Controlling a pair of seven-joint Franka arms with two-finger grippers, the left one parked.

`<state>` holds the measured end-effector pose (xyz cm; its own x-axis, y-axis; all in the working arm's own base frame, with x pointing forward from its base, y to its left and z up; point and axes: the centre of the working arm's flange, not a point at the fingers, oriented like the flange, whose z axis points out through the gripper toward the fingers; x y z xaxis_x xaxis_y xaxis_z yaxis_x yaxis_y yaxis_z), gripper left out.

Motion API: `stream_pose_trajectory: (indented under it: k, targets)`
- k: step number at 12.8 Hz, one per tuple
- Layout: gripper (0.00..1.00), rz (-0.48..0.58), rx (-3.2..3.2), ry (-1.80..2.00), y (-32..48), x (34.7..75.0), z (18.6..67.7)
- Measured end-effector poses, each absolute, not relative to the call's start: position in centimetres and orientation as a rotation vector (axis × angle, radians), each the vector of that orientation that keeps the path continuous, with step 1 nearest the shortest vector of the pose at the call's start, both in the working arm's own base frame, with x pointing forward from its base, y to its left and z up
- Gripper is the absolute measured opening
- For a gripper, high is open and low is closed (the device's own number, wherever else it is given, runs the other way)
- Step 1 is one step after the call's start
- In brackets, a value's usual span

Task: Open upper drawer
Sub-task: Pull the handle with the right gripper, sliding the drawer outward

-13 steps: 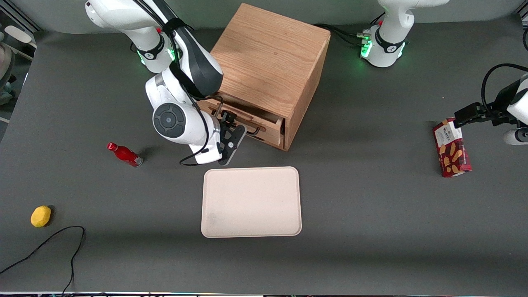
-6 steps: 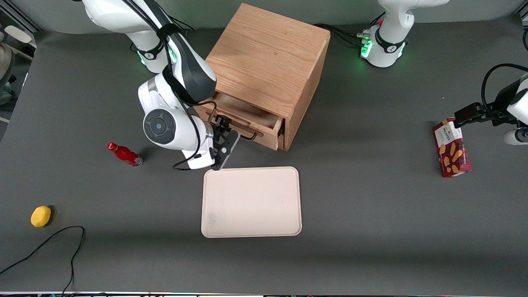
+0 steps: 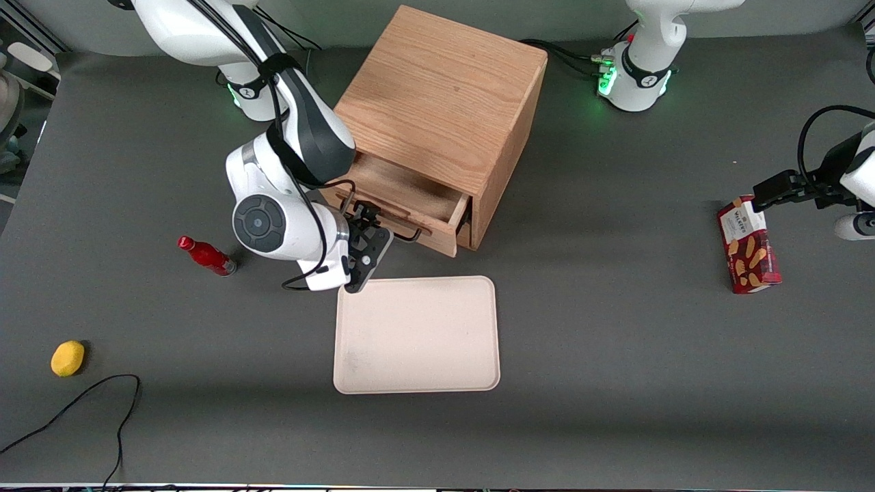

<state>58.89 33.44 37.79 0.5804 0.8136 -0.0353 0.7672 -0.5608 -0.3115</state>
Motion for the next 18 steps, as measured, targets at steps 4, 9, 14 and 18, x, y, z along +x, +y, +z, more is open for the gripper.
stream_pose_trajectory:
  k: [4, 9, 14, 18]
  targets:
    - [1.00, 0.229, -2.561, -1.292, 33.0, 60.0, 38.0]
    - [1.00, 0.202, -2.576, -1.261, 31.1, 61.6, 38.3]
    - [1.00, 0.189, -2.583, -1.252, 30.7, 62.4, 38.2]
    - [1.00, 0.171, -2.580, -1.264, 31.0, 63.3, 38.2]
